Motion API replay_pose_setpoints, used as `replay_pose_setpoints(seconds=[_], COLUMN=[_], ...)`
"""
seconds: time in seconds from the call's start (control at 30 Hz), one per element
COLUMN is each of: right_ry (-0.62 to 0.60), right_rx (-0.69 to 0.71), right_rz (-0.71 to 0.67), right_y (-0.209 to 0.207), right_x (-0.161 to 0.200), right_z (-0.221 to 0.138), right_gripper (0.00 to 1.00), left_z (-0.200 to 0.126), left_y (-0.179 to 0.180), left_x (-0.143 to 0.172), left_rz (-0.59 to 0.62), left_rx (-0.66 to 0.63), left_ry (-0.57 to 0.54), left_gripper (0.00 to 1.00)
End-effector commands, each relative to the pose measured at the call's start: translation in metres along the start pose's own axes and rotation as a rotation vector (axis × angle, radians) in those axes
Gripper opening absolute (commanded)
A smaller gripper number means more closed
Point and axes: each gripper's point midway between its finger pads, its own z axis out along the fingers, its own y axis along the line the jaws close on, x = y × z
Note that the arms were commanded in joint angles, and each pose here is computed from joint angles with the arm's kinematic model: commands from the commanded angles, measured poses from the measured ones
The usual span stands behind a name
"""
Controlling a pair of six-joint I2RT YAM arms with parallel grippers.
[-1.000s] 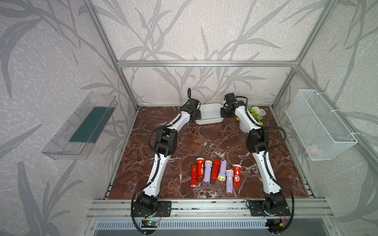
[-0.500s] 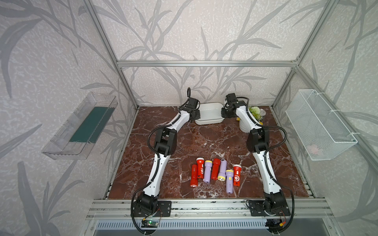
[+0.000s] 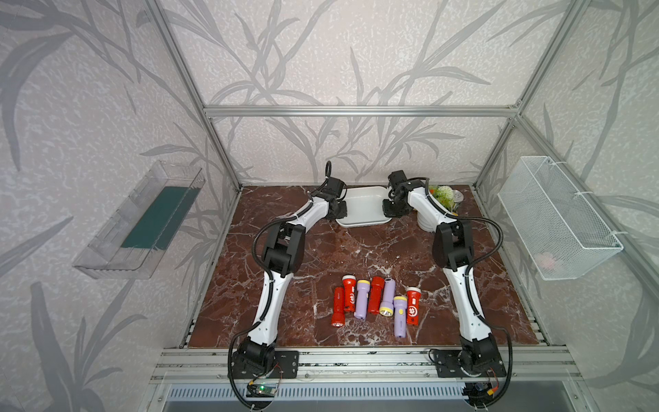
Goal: Put the flashlights into the storage boxes
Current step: Move the storage box to the center of the board.
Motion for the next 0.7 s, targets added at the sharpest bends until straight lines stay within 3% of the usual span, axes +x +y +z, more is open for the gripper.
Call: replay_pose_setpoints(seconds=[0.0, 0.4, 0.67], right_ry=[-0.066, -0.050, -0.037], right_rx=[-0.012, -0.038, -0.038], right_rz=[-0.013, 0.009, -0.003], right_y=[0.008, 0.009, 0.012], right_x=[-0.002, 0.066, 0.106], right_z=[-0.041, -0.076, -0.081], right_gripper=[0.17, 0.17, 0.21], left_z=[-0.038, -0.079, -0.074], left_y=[-0.012, -0.018, -0.015], left_x=[-0.020, 0.017, 0.045], left_rz=[0.014, 0.058, 0.067], left_rx=[0.034, 0.047, 0.052], left_ry=[-0.086, -0.053, -0.030], left_gripper=[0.25, 0.25, 0.25])
